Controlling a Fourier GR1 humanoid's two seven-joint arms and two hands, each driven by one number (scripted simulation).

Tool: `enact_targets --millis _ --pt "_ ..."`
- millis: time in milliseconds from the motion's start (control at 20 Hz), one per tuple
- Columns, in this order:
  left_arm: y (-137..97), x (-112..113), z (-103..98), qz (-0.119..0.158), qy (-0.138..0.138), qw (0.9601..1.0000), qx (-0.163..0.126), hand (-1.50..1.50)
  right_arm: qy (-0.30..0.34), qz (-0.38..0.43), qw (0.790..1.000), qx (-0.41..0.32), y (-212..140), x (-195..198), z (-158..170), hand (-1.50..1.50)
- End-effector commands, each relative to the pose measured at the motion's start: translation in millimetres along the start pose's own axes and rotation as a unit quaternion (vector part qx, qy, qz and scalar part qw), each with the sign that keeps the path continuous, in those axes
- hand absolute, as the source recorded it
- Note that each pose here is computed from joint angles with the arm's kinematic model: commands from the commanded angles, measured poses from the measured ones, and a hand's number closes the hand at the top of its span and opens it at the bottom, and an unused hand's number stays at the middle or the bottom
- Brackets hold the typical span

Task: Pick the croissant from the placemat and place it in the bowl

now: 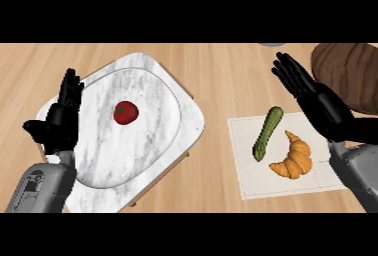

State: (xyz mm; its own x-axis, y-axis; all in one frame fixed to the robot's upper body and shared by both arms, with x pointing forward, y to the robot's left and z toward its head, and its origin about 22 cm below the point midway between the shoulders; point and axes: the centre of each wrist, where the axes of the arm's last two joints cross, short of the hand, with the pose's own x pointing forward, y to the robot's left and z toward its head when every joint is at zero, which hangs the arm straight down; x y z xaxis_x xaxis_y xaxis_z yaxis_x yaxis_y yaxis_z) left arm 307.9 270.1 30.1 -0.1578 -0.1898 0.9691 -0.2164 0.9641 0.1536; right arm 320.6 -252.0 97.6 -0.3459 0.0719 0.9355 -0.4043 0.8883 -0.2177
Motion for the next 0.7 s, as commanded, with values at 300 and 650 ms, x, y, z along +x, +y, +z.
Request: enact_targets --millis 300,650 --pt "47 -9 9 -0.062 0.053 0.9964 0.024 0.00 0.234 0.351 0.890 -0.173 -111 6 95 1.50" --pt "70 -15 26 -0.067 0.102 0.9922 0.024 0.00 0.287 0.331 0.808 -0.394 -52 -37 150 -1.50"
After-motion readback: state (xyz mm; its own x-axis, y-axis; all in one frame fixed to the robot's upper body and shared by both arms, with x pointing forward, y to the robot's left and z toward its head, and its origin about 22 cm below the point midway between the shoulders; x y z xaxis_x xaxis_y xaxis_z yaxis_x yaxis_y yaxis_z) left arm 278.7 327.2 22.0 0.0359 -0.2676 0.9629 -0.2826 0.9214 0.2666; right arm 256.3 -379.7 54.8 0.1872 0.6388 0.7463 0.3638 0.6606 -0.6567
